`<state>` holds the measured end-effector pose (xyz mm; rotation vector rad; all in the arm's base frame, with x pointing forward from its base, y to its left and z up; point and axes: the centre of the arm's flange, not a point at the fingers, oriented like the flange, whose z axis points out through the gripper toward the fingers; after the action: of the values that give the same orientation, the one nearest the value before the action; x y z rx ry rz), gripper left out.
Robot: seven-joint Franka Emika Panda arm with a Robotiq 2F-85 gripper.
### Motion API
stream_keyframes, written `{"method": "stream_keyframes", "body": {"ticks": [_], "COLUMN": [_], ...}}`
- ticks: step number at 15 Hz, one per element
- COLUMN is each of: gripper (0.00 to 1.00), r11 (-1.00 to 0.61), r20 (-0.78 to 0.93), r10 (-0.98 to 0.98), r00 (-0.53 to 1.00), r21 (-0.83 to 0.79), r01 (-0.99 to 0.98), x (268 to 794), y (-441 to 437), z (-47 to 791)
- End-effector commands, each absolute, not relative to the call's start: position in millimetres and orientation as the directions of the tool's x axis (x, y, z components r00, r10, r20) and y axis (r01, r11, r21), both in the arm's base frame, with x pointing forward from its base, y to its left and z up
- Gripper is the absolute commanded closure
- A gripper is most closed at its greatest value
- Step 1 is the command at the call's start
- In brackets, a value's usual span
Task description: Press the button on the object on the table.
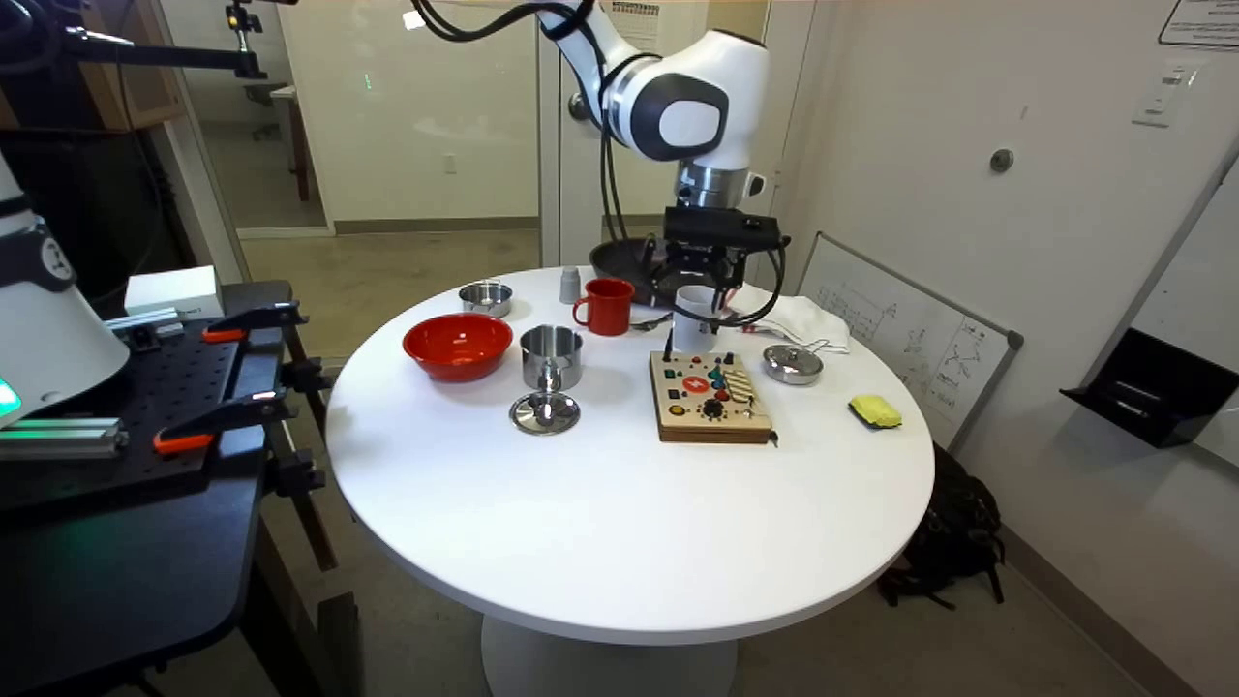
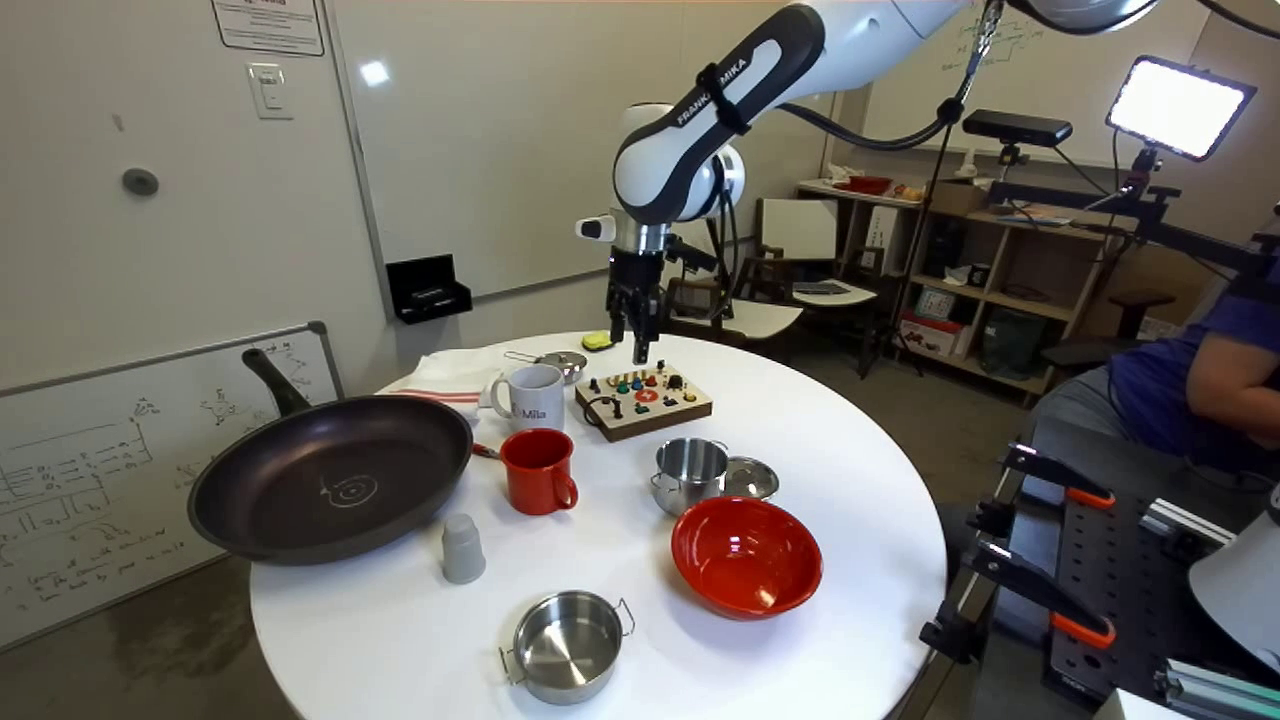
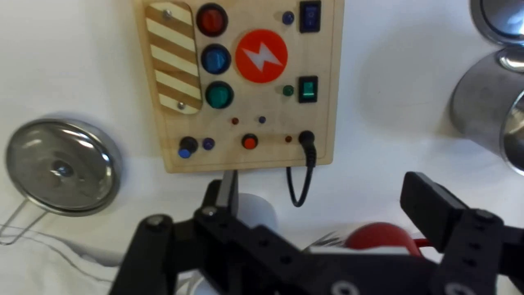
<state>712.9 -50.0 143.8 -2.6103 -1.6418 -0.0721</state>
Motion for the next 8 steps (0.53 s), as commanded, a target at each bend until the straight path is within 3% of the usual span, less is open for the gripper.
{"method": "stream_keyframes", "body": {"ticks": [1,8], "gripper": [0.00,0.00], "r11": [-0.312,-0.338], "r20": [0.037,-0.113], "r10": [0.947,0.933], "r00": [0.318,0.341], "r21": [-0.104,0.045], "r01": [0.944,0.940], "x": [741,787], "y": [-38,-31], "z": [120,104]}}
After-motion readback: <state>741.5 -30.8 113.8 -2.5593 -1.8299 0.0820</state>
